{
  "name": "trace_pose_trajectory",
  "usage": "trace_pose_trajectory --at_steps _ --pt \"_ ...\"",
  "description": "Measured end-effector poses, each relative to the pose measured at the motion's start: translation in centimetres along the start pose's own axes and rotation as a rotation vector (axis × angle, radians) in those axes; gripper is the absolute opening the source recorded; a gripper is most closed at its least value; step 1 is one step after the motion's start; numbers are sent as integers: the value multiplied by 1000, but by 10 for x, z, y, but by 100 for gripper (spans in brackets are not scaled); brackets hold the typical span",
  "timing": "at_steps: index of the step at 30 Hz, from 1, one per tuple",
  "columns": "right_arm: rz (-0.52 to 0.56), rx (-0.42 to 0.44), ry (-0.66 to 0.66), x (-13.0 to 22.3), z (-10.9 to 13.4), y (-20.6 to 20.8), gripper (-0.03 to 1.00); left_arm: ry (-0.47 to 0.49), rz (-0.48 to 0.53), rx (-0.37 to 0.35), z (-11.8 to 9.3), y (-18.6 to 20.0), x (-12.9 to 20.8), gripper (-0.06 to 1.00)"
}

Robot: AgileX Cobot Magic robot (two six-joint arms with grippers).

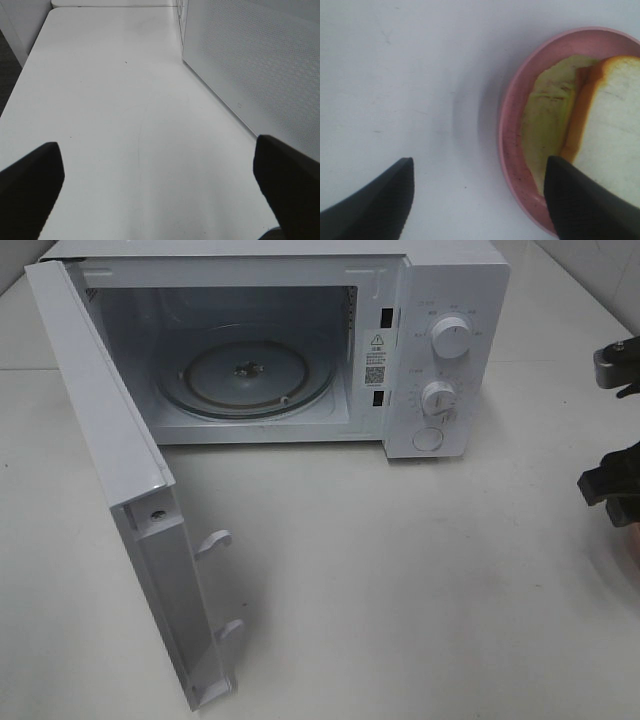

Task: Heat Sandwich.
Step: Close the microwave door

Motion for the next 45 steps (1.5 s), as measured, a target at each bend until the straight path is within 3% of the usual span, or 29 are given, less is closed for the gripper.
trace_pose_trajectory --at_steps 8,16,31,45 --pt "-143 -122 -10 9 8 43 77 0 0 0 0 0 0 97" --pt "-210 -189 -21 26 13 74 77 0 0 0 0 0 0 97" --pt "-329 -164 -43 74 8 123 77 0 0 0 0 0 0 97" --pt "-455 -124 -58 132 20 123 77 0 0 0 0 0 0 97"
Point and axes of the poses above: a point on each arm's last joint axis where the gripper is mounted, y pointing back along that axis away from the gripper, z along the wrist's bending axis when the last joint is at zero, x = y × z, the point moved 3 cm from there along -y, pointing out along that axis toward the gripper, and after that the axes turned 15 degrees about y, right-handed, at the moved point
